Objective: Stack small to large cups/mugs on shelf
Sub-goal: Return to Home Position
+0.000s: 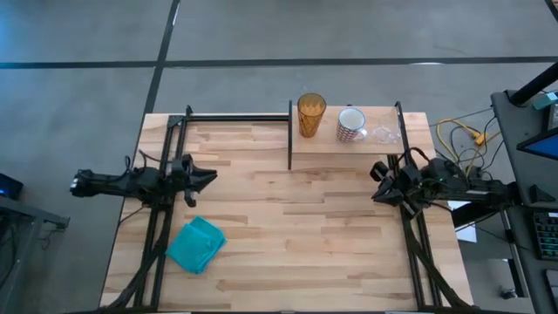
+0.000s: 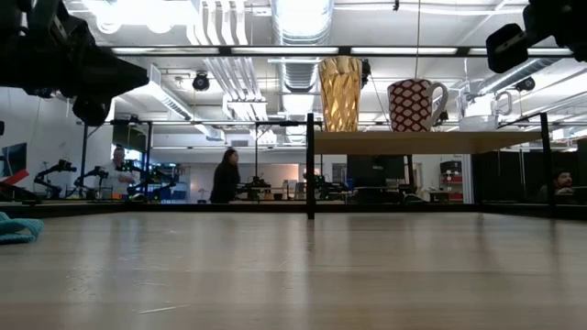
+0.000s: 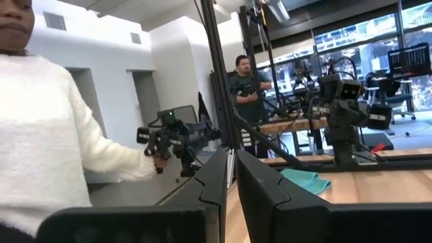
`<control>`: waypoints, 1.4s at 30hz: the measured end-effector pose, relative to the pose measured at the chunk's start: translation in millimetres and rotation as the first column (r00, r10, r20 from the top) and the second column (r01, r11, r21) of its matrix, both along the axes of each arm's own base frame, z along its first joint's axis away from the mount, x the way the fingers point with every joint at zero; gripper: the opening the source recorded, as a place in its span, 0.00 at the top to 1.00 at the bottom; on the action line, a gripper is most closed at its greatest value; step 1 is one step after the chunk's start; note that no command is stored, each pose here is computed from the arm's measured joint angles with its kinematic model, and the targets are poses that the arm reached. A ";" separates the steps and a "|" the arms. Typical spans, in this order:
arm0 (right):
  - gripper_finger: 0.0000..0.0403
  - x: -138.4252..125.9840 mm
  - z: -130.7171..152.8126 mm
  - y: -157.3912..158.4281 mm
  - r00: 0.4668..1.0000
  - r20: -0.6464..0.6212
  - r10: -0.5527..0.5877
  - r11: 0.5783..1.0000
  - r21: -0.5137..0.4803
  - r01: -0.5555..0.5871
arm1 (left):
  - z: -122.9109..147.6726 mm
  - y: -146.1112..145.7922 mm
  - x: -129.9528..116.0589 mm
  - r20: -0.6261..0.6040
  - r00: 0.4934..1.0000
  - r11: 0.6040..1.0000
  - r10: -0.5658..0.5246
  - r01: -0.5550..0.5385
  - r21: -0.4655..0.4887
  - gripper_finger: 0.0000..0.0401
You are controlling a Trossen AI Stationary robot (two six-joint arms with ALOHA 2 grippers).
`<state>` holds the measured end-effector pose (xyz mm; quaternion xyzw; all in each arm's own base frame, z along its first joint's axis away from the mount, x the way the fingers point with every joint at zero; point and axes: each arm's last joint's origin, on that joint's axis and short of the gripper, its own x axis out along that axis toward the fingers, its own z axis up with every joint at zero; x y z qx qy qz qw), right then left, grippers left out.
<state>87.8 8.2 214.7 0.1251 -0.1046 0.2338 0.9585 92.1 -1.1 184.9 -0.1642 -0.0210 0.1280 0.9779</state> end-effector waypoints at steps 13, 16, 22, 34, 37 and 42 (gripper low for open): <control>0.93 5.7 -20.9 -1.1 0.999 -0.038 0.001 0.996 0.091 0.003 | -13.4 -1.3 4.5 0.039 0.999 0.999 -0.025 0.027 -0.047 0.86; 0.93 6.0 -21.6 -1.1 0.999 -0.046 0.002 0.996 0.093 0.003 | -13.6 -1.3 4.6 0.038 0.999 0.998 -0.026 0.028 -0.047 0.86; 0.93 8.6 -29.7 -2.5 0.989 -0.140 -0.044 0.992 0.112 0.060 | -14.5 -1.4 5.1 0.032 0.999 0.999 -0.025 0.026 -0.045 0.86; 0.93 10.1 -36.6 -3.8 0.967 -0.252 -0.049 0.972 0.209 0.103 | -15.3 -1.4 6.0 0.029 0.999 0.999 -0.022 0.023 -0.045 0.86; 0.93 10.7 -44.3 -3.7 0.937 -0.350 -0.025 0.959 0.255 0.120 | -15.6 -1.4 6.3 0.026 0.999 0.999 -0.022 0.023 -0.045 0.86; 0.93 11.5 -47.5 -3.6 0.919 -0.394 -0.007 0.953 0.277 0.126 | -15.8 -1.5 6.6 0.025 0.999 0.999 -0.022 0.023 -0.048 0.86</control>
